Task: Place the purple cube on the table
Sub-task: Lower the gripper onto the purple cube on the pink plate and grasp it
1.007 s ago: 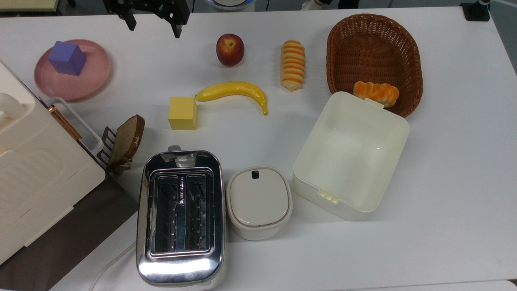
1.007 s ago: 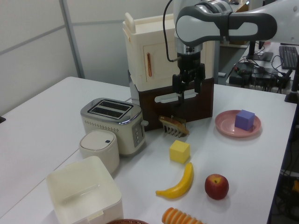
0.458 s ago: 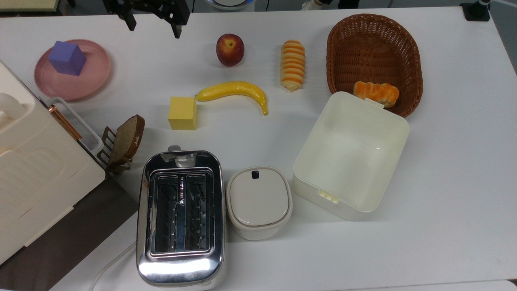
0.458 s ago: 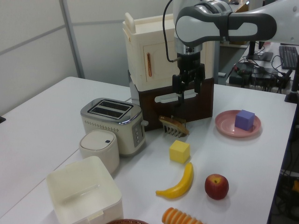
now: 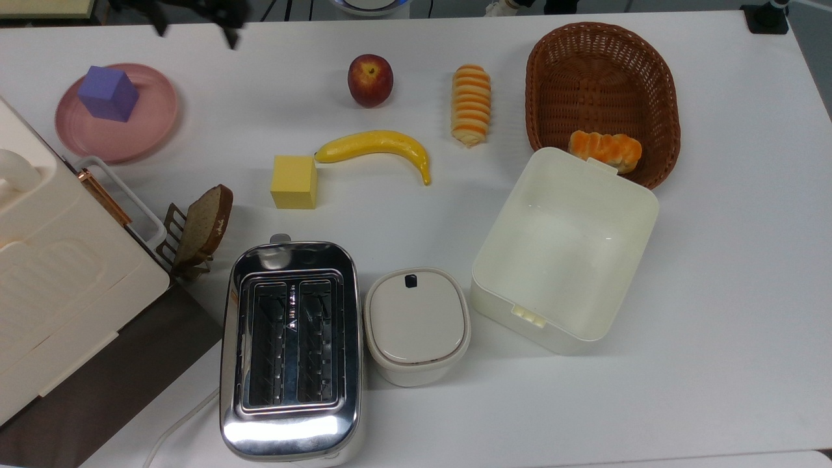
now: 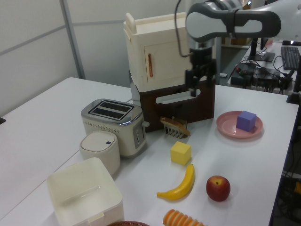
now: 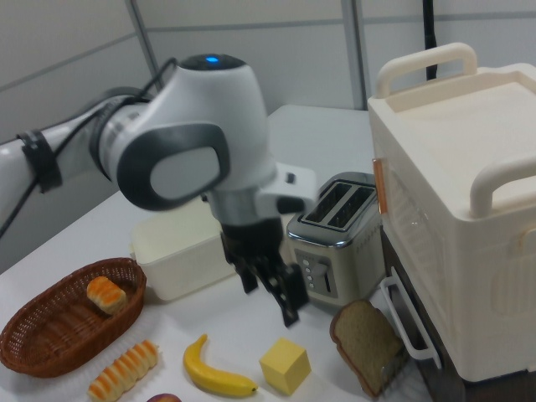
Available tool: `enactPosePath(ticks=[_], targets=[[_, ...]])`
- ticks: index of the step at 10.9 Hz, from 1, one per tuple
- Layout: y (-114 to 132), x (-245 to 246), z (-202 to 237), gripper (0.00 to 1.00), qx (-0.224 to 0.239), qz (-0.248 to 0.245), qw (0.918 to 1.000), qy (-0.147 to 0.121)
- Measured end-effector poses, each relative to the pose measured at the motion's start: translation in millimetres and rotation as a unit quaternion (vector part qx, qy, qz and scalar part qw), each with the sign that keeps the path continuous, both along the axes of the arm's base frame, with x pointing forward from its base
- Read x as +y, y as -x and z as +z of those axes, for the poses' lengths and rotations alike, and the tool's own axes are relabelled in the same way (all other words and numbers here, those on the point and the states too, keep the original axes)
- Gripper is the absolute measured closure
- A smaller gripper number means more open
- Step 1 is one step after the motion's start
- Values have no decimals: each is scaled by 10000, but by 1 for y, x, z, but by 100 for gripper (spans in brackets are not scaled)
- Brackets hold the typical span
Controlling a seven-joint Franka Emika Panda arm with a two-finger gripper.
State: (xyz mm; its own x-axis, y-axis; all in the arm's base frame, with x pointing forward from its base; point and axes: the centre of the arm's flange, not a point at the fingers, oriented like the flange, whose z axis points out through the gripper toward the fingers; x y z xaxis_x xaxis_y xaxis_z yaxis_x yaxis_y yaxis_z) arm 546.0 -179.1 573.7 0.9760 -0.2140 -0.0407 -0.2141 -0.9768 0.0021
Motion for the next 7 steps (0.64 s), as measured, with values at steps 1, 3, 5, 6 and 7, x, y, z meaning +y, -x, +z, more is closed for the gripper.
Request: enactPosePath(ticks=[1,3,5,6,7], targets=[[12,-33,-7,0,75,32,10000,-15],[39,-97,-38,0,385,67,9992,-58],[53,-141,-75,0,394,183,9990,74],[60,-156,-99,0,359,275,9989,152],[65,-165,-117,0,335,331,9987,214]])
